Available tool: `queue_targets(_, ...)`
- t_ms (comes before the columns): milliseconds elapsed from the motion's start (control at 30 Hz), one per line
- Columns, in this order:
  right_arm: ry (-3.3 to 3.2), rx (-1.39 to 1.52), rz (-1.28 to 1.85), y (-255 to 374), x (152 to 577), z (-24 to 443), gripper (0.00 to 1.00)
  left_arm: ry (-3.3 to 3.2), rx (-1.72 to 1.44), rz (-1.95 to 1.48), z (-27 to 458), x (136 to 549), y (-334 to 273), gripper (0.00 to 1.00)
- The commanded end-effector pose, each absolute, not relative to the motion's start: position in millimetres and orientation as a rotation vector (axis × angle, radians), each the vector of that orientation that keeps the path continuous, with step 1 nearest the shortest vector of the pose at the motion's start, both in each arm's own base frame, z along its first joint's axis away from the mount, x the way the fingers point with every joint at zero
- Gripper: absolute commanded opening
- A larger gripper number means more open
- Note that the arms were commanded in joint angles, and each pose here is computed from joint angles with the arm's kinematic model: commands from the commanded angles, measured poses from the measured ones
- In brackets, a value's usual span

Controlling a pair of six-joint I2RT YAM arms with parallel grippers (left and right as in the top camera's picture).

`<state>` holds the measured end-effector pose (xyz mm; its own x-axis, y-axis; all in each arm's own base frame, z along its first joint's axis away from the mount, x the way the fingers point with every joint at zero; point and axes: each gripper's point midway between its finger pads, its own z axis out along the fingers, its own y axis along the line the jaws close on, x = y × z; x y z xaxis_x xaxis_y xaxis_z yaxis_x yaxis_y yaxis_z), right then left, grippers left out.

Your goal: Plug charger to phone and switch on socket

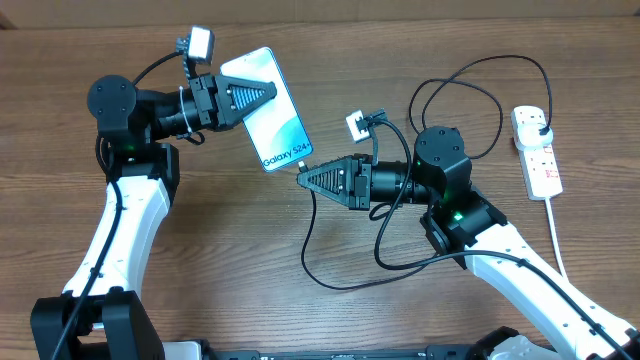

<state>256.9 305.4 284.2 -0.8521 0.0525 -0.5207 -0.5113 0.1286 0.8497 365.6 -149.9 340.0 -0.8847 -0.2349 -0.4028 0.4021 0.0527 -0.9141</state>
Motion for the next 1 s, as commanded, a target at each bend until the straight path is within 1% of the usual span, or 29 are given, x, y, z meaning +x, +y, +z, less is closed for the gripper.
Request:
queue_targets(0,1.982,-0.453,1.782,306,256,285,0.04,1.852,0.145,-1.865,350,371,-151,0.04)
queue_targets(667,1.971,-0.399,1.837,306,257,295,0.04,1.824,0.147,-1.873,357,371,-159,0.05)
queue_targets(967,1.994,-0.381,1.844,307,258,290,0.04,1.826,0.143,-1.876,357,371,-159,0.04)
